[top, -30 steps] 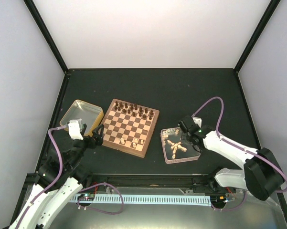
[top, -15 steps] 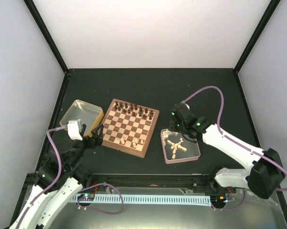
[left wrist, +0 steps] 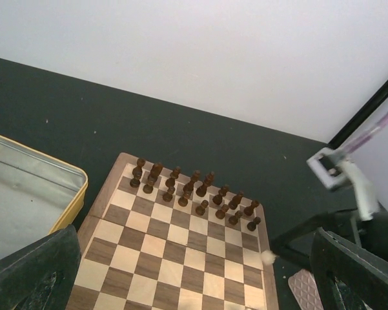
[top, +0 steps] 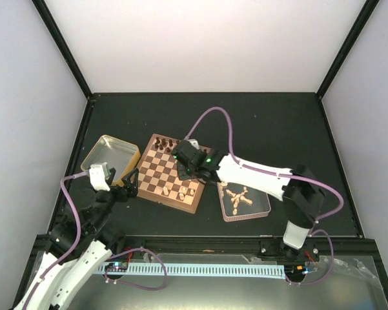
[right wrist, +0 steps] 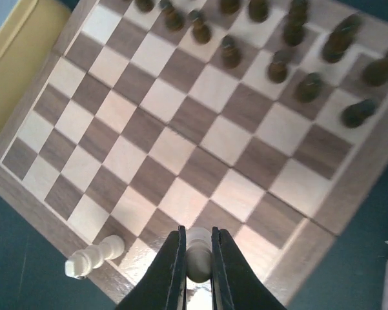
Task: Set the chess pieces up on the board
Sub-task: Place the chess piece on the chessboard.
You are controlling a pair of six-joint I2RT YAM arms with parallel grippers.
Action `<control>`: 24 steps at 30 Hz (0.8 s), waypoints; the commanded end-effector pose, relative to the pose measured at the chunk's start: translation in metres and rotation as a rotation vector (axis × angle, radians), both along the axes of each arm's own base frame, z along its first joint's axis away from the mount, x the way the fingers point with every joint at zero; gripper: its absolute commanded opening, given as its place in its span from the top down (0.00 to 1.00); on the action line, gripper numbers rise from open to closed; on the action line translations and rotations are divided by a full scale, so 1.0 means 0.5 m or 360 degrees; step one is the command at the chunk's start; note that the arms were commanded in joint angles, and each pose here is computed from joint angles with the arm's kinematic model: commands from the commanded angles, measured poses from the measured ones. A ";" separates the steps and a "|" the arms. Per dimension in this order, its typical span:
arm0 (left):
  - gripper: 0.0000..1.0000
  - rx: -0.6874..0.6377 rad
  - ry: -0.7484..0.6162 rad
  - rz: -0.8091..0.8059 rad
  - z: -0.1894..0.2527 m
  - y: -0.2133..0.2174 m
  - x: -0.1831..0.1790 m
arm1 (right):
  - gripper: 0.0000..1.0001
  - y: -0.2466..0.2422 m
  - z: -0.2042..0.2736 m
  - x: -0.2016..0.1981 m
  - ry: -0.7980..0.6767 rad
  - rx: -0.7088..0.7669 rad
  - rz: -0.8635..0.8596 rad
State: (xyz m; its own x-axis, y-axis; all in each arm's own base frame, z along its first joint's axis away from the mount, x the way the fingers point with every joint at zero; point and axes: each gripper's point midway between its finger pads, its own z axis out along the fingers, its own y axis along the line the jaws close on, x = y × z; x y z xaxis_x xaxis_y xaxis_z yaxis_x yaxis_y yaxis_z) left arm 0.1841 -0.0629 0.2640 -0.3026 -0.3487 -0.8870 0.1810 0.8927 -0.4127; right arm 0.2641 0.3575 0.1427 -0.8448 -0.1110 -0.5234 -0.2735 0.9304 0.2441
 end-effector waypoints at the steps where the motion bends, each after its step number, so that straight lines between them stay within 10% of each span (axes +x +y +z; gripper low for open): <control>1: 0.01 -0.0024 -0.0030 0.0021 0.013 0.009 -0.007 | 0.98 0.040 -0.020 -0.017 0.0006 -0.0114 0.0056; 24: 0.01 -0.0058 -0.0070 0.0018 0.023 0.014 -0.017 | 0.98 0.115 -0.146 -0.056 0.0195 -0.0413 0.0102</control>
